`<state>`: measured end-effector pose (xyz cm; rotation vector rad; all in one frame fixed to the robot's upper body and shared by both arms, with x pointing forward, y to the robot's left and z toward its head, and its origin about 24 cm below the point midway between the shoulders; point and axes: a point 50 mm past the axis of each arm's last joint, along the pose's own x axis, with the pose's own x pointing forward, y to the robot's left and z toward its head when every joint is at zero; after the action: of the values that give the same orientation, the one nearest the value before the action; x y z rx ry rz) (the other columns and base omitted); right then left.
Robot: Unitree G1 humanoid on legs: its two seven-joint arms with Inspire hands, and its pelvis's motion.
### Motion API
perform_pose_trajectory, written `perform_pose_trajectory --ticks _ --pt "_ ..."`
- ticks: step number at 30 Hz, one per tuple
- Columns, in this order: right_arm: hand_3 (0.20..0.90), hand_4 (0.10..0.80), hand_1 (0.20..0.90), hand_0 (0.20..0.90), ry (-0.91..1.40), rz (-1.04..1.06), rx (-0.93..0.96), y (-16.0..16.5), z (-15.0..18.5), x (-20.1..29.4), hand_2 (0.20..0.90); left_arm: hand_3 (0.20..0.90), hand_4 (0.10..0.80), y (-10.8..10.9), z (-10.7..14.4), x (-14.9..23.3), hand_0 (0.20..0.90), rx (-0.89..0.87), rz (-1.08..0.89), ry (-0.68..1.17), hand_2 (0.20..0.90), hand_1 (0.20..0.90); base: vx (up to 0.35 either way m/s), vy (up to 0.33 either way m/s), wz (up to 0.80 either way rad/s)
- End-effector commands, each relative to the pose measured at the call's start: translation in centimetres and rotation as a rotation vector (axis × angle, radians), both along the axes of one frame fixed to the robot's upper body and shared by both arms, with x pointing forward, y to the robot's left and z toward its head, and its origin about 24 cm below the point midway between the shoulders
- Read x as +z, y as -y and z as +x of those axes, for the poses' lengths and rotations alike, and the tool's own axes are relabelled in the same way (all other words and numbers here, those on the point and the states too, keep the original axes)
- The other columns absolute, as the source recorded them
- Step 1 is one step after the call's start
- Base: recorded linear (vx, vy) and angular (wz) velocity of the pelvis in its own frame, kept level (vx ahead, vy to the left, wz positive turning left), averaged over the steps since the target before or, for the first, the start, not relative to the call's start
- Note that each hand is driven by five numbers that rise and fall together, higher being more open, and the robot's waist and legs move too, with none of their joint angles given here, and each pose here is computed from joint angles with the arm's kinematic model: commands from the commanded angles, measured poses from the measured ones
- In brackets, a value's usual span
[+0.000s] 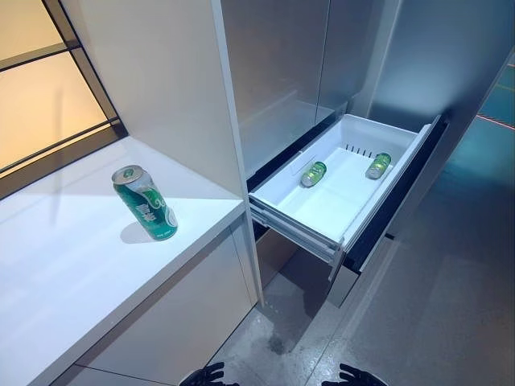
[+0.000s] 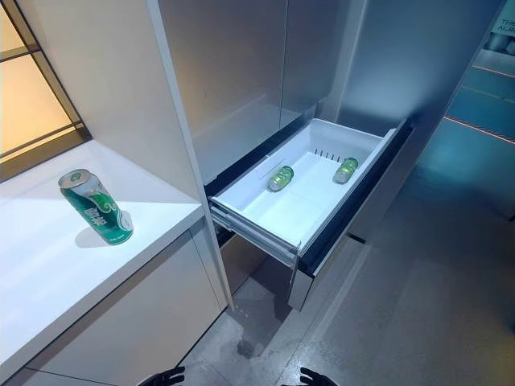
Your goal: Put drinks into fridge and close the fridge
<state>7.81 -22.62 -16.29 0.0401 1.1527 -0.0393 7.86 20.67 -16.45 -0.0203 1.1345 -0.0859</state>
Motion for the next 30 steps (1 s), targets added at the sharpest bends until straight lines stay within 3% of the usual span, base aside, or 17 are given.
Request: perform_pose_trajectory --ticks 1,8,11,16,21,25,26,30 --pt "0.900 0.800 0.900 0.900 0.039 -0.034 0.019 0.7 1.9 0.5 0.900 0.900 0.800 0.3 1.8 0.4 0.900 -0.003 -0.031 0.048 0.900 0.900 0.000 0.000 0.00" --pt "0.900 0.800 0.900 0.900 0.036 -0.033 0.027 0.8 2.2 0.6 0.900 0.900 0.800 0.5 2.8 0.9 0.900 0.182 -0.211 0.142 0.900 0.900 0.000 0.000 0.00" --pt "0.900 0.800 0.900 0.900 0.038 -0.036 0.027 1.0 2.4 0.7 0.900 0.900 0.800 0.8 4.4 1.8 0.900 0.147 -0.309 0.248 0.900 0.900 0.000 0.000 0.00" --pt "0.900 0.800 0.900 0.900 0.036 -0.048 0.042 1.4 2.6 0.8 0.900 0.900 0.800 1.1 7.8 4.2 0.900 -0.110 -0.300 0.443 0.900 0.900 0.000 0.000 0.00" --pt "0.900 0.800 0.900 0.900 0.041 -0.063 0.063 2.1 3.1 1.2 0.900 0.900 0.800 2.2 10.6 6.6 0.900 -0.410 -0.332 0.513 0.900 0.900 -0.005 0.007 0.00" --pt "0.900 0.800 0.900 0.900 0.051 -0.071 0.078 2.4 3.4 1.4 0.900 0.900 0.800 2.8 13.5 10.6 0.900 -0.635 -0.494 0.554 0.900 0.900 -0.032 0.021 -0.01" --pt "0.900 0.800 0.900 0.900 0.054 -0.072 0.077 2.4 3.3 1.4 0.900 0.900 0.800 3.4 14.9 13.1 0.900 -0.690 -0.601 0.611 0.900 0.900 0.000 0.000 0.00" --pt "0.900 0.800 0.900 0.900 0.058 -0.075 0.073 2.5 3.0 1.3 0.900 0.900 0.800 4.7 17.0 19.0 0.900 -0.742 -0.815 0.771 0.900 0.900 0.000 0.000 0.00"
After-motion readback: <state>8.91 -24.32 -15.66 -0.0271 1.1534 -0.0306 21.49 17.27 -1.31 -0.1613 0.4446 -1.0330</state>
